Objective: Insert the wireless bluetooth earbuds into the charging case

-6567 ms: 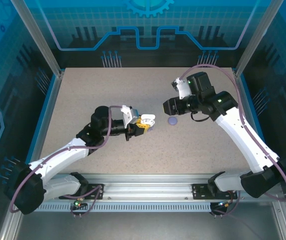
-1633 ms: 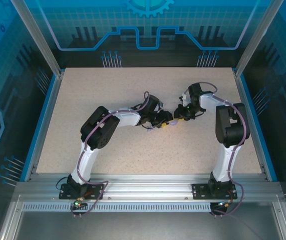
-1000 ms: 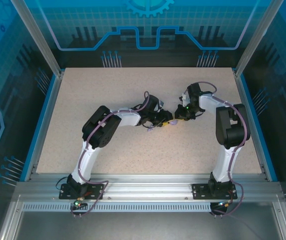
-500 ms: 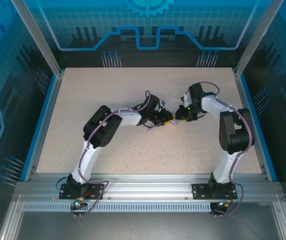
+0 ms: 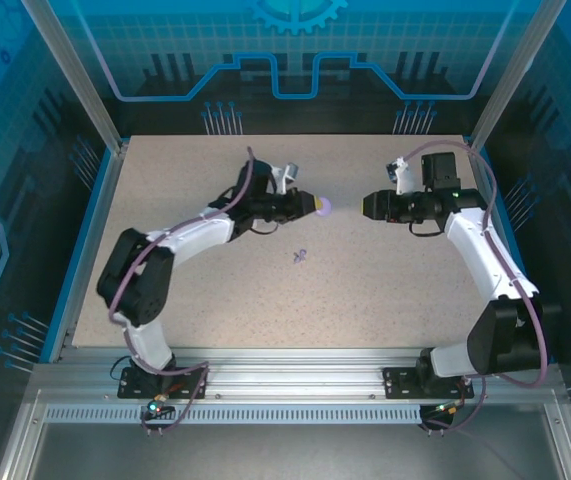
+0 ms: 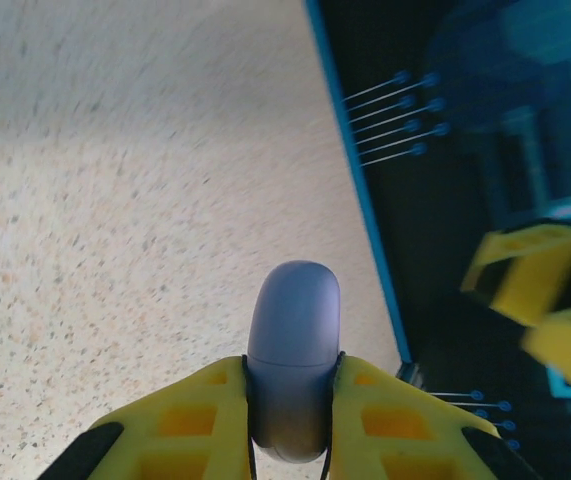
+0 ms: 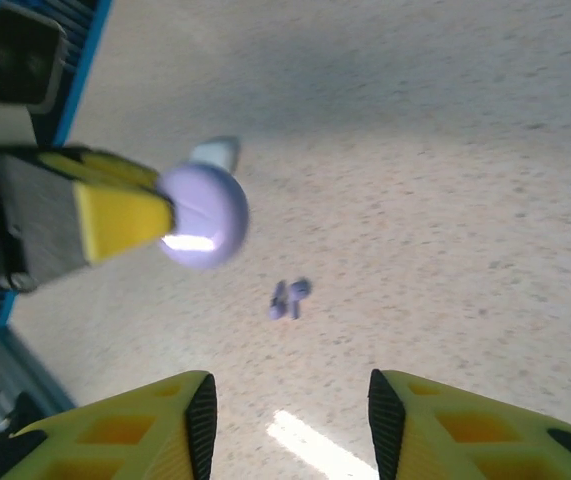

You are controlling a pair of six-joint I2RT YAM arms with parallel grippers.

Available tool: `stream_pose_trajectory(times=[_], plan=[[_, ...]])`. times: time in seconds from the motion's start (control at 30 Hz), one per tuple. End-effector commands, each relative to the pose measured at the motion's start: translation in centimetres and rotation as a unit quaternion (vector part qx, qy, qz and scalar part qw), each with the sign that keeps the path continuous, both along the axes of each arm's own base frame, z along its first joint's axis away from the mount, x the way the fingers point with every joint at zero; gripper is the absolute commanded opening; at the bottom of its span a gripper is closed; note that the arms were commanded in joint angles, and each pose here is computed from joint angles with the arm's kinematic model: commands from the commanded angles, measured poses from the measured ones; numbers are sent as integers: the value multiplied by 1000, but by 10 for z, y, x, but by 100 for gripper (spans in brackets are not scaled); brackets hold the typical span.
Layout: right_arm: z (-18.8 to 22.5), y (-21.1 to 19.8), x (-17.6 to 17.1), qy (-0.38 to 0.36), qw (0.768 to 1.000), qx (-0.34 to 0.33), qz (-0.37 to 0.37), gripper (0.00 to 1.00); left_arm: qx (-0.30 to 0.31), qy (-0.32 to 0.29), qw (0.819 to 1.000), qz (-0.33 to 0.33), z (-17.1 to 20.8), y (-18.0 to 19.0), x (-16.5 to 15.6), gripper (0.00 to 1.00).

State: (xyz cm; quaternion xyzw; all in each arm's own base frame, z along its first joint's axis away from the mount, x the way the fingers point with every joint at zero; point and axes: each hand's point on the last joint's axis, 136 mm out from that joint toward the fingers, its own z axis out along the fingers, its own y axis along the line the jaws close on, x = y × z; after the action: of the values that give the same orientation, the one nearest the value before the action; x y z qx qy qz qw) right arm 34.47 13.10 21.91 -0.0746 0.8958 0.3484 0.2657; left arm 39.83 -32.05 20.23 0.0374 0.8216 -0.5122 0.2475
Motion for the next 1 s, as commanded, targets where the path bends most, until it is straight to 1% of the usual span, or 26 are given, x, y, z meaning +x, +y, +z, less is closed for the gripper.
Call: stream_pose_trajectory(times=[0.0,0.07,0.2,0.37,0.5,0.67,0.77,0.97], plan=[[20,26,-20,-15,992,93,88,47,-17,-84,994,-69,38,2,-30,11],[30,35,-26,-24,986,123,115,48,-25,-117,989,-89,57,5,-45,12],[46,58,-41,-42,974,143,171,50,-44,-164,978,-123,84,8,-68,15],[60,76,-50,-60,964,154,207,53,-60,-182,970,-151,100,8,-85,15],[73,86,-58,-81,956,162,233,55,-63,-185,968,-160,103,7,-91,15],[83,93,-61,-98,951,162,245,55,-65,-192,964,-169,108,5,-98,15],[85,96,-58,-101,951,162,242,53,-64,-192,963,-176,108,2,-101,15],[90,101,-57,-104,948,167,248,41,-65,-197,962,-177,110,1,-104,15]])
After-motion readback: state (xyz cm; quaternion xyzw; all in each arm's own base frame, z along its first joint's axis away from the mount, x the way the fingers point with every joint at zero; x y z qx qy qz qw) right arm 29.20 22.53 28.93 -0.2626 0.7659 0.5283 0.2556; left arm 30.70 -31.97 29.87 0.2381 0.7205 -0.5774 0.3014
